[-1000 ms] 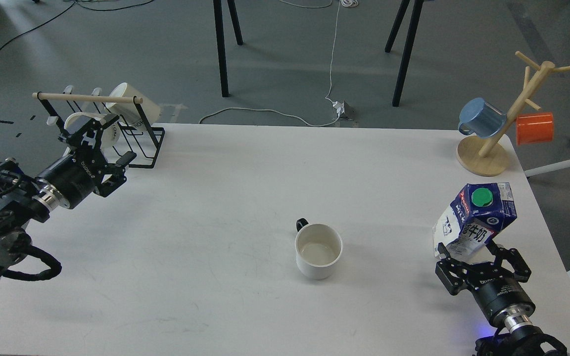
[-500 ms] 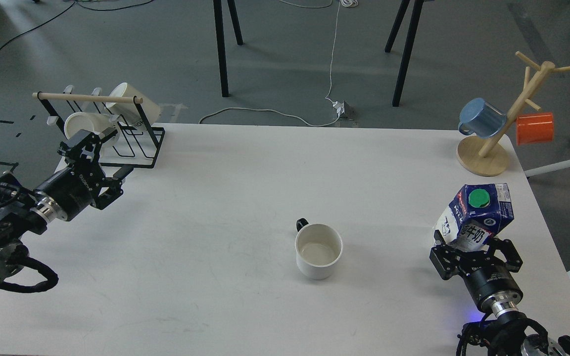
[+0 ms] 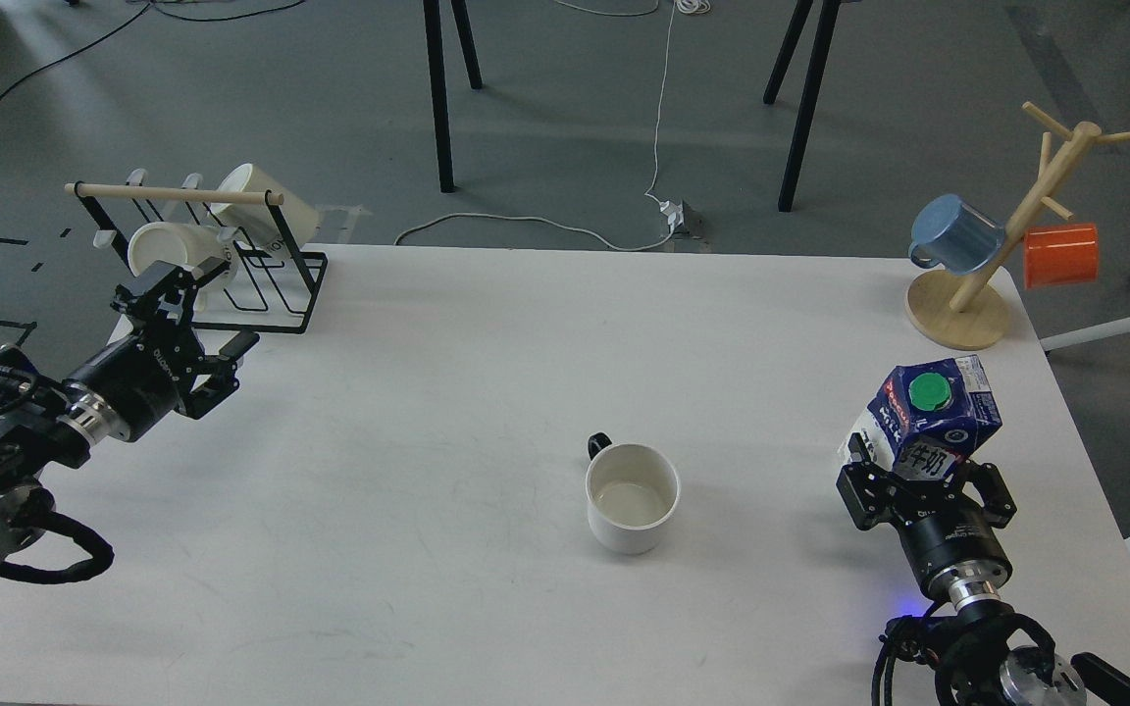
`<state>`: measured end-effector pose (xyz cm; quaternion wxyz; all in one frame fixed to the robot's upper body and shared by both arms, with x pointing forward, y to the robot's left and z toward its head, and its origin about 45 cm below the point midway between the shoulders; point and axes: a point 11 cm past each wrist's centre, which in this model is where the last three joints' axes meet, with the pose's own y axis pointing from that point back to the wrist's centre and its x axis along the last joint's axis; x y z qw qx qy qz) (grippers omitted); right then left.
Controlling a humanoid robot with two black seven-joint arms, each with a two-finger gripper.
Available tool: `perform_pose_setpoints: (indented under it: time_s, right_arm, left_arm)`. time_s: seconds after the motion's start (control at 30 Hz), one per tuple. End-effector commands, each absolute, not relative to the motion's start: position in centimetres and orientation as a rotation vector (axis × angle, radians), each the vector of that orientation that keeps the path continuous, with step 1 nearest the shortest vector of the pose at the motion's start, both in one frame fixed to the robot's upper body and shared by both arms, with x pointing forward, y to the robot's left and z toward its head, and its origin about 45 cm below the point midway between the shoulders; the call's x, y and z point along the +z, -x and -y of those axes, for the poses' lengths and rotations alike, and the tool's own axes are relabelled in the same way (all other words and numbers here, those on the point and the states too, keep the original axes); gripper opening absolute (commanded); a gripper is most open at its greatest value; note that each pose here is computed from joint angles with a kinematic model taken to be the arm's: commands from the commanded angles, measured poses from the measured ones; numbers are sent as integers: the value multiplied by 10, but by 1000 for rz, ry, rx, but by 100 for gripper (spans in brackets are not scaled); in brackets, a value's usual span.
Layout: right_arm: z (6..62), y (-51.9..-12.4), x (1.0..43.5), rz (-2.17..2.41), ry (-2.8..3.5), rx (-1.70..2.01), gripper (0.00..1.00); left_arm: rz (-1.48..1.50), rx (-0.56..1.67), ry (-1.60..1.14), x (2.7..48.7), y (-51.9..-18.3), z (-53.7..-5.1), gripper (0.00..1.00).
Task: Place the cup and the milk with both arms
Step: 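Slide the milk carton with the right gripper toward the white mug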
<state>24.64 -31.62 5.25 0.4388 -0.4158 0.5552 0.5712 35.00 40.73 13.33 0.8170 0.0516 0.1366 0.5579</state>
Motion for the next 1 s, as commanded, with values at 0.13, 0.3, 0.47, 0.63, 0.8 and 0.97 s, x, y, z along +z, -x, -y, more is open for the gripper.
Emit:
perform_pose_setpoints:
  time_s: [0.13,0.3,0.47,0.63,0.8,0.97]
  right_arm:
    - [317,-245,52,-1383,1028,1416,27]
    - [308,-243,54,-1363,1056,1438,27]
    - [281,-245,72,-1276,1170,1478,27]
    - [254,-240,79,-1216,1260,1516,27]
    - [237,-230,72,-1208,1298,1563,27]
    - [226,-221,65,-1208,1318,1589,27]
  left_arm:
    - [-291,1196,-114,132,-350,-409,98]
    - [-301,1191,-109,128,-350,-404,98]
    - [-302,1197,-115,127,-350,-406,98]
    - [-301,1200,-117,126,-350,-407,98]
    - [-301,1200,-117,126,-350,-407,98]
    - [-302,1202,-118,126,-349,-408,98]
